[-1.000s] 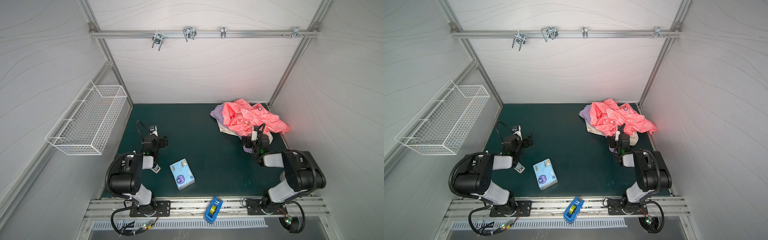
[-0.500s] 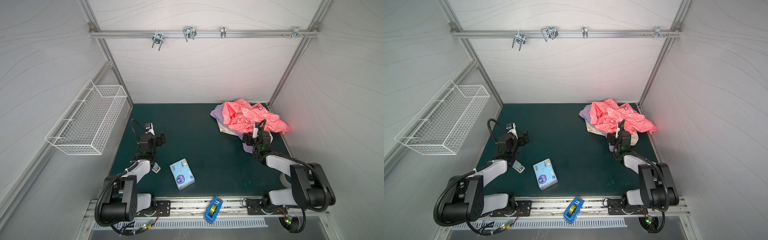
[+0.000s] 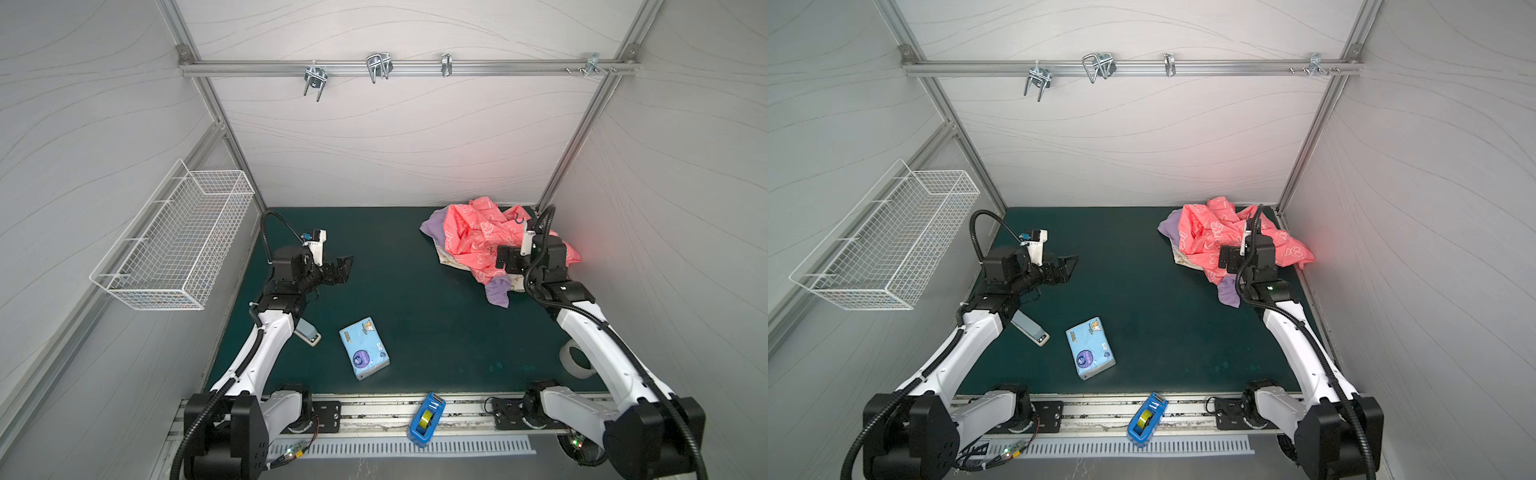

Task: Pick out a specific cloth from the pile
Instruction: 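Reach the right gripper to the lavender cloth while the left arm lifts aside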

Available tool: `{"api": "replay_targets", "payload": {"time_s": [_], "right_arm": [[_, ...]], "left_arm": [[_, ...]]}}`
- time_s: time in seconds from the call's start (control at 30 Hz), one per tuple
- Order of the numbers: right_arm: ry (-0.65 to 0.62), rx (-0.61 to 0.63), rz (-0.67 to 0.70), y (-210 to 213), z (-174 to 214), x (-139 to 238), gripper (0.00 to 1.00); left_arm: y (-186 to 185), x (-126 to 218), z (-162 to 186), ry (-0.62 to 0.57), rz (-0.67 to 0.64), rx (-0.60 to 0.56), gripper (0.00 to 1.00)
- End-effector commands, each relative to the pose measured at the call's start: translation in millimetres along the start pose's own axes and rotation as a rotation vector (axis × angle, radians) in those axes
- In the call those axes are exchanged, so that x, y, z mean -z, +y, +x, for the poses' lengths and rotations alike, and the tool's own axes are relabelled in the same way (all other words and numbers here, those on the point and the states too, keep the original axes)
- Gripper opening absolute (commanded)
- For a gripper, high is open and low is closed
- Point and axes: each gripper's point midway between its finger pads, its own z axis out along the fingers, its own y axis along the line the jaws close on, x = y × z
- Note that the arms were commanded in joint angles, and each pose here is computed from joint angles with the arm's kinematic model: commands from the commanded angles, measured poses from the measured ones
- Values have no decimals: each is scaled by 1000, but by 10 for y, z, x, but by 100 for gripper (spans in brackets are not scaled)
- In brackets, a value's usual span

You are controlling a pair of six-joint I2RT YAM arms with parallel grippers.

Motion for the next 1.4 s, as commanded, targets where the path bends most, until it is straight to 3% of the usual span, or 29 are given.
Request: {"api": "replay_targets", "payload": {"time_s": [0.0,0.23,0.4,0.57,0.93,1.37], "right_arm": [[119,72,-115,421,96,36,99],[250,287,-265,1430,2,-395,95],[365,316,-303,1860,72,-891,88],[390,355,-306,2188,98,-1408,86],[427,476,-184,2267,249,-2291,84],[500,495,-106,1876,602,-2681,84]], "left_arm": [[-424,-7,214,100,267,24,95],[-657,-16,421,165,479,35,93],[-802,48,460,178,599,24,93],[-876,99,459,175,657,8,91],[-885,96,508,220,683,-3,91],[-889,91,497,227,691,-3,90]]}}
